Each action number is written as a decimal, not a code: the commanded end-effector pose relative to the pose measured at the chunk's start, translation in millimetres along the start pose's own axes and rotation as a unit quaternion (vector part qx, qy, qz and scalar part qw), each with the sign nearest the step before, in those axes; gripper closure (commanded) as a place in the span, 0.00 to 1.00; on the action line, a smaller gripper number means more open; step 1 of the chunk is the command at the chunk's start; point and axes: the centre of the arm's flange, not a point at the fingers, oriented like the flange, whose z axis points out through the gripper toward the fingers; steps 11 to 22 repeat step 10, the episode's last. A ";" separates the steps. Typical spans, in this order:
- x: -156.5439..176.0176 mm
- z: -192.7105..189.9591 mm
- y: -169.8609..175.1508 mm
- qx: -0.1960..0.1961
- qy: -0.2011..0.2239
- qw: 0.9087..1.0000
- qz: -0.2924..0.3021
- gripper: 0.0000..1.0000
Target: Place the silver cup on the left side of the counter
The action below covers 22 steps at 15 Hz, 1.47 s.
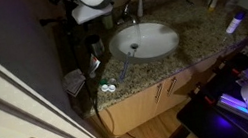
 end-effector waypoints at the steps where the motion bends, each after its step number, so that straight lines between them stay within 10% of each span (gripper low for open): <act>1: -22.6 -56.7 31.9 0.014 0.042 0.999 0.013 0.00; 3: -29.8 -73.5 65.1 0.077 0.019 0.996 0.045 0.00; 4: 1.9 -52.1 22.2 0.038 0.033 0.998 0.031 0.00; 22: -1.5 -52.9 21.1 0.041 0.030 0.998 0.029 0.00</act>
